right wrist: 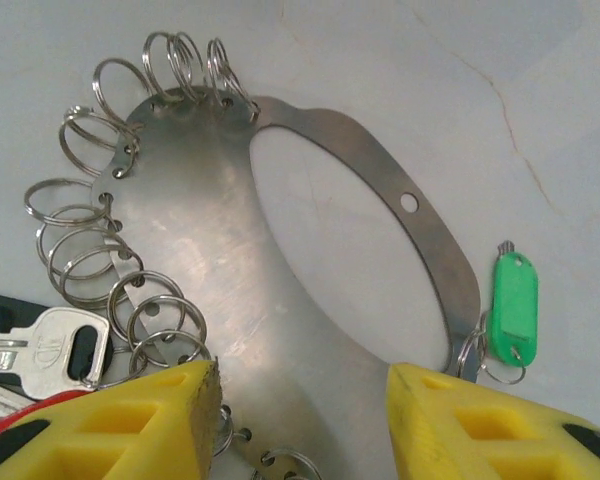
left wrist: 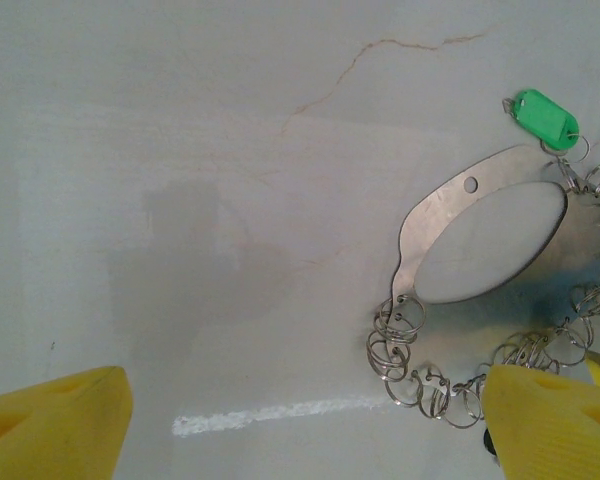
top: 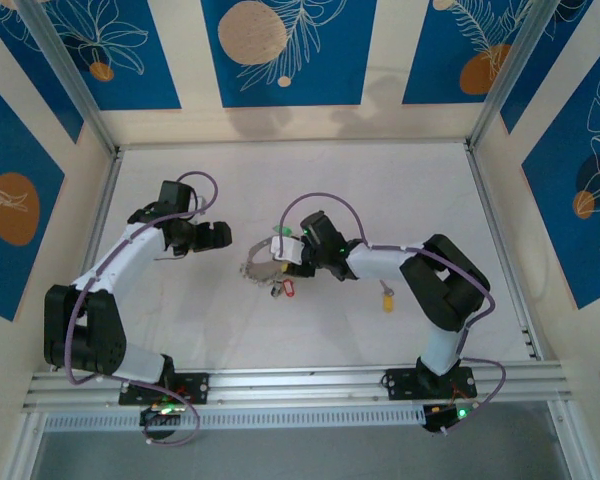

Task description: Put the keys on the keyring

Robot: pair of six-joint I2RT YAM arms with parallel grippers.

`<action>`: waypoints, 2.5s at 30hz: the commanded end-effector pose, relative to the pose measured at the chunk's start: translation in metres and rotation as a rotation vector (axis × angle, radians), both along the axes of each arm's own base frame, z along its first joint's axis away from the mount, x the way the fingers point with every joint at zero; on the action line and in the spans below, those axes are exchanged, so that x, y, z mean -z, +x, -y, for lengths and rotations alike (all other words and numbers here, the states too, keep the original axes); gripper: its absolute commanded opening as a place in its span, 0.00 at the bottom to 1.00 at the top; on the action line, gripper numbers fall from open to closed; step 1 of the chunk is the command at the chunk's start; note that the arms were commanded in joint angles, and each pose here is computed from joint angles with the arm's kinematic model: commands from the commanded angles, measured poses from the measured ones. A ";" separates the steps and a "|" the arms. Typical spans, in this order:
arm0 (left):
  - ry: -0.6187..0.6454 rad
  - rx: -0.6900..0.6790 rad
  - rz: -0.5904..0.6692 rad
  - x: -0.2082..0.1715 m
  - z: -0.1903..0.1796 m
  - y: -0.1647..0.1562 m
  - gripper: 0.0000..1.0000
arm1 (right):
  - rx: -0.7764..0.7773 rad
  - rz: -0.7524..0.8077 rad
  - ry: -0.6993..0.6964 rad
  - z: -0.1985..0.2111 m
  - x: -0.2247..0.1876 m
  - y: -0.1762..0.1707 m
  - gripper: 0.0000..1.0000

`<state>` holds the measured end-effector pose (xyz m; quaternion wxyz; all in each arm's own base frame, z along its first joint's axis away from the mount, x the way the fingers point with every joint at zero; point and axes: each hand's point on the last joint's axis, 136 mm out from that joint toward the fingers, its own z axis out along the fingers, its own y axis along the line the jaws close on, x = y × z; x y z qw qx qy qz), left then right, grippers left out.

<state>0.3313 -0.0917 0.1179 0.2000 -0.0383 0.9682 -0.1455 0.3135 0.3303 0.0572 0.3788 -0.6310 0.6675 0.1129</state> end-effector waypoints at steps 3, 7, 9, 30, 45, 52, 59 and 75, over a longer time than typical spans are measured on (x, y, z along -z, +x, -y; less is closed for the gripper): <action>0.009 0.008 -0.006 -0.003 -0.003 -0.002 0.90 | -0.010 -0.101 0.097 0.010 -0.024 -0.013 0.55; 0.008 0.006 0.005 -0.004 -0.003 0.000 0.90 | -0.059 -0.103 0.005 0.028 -0.004 -0.028 0.55; -0.001 0.011 -0.005 -0.004 -0.001 -0.001 0.90 | -0.064 -0.090 -0.040 0.034 0.007 -0.029 0.56; 0.007 0.003 0.006 -0.007 -0.003 -0.003 0.90 | 0.018 0.106 -0.029 0.006 0.007 0.014 0.61; 0.017 0.002 0.010 -0.008 -0.005 -0.003 0.90 | -0.030 0.007 0.051 -0.014 0.001 0.009 0.61; 0.017 0.004 0.009 -0.008 -0.005 -0.003 0.90 | 0.000 -0.124 0.199 0.007 -0.055 -0.006 0.60; 0.013 0.006 0.014 -0.009 -0.004 -0.002 0.90 | -0.083 -0.081 0.066 0.029 -0.023 -0.028 0.57; 0.026 -0.005 0.015 -0.008 -0.007 -0.002 0.91 | -0.039 0.022 -0.145 0.027 0.025 -0.011 0.50</action>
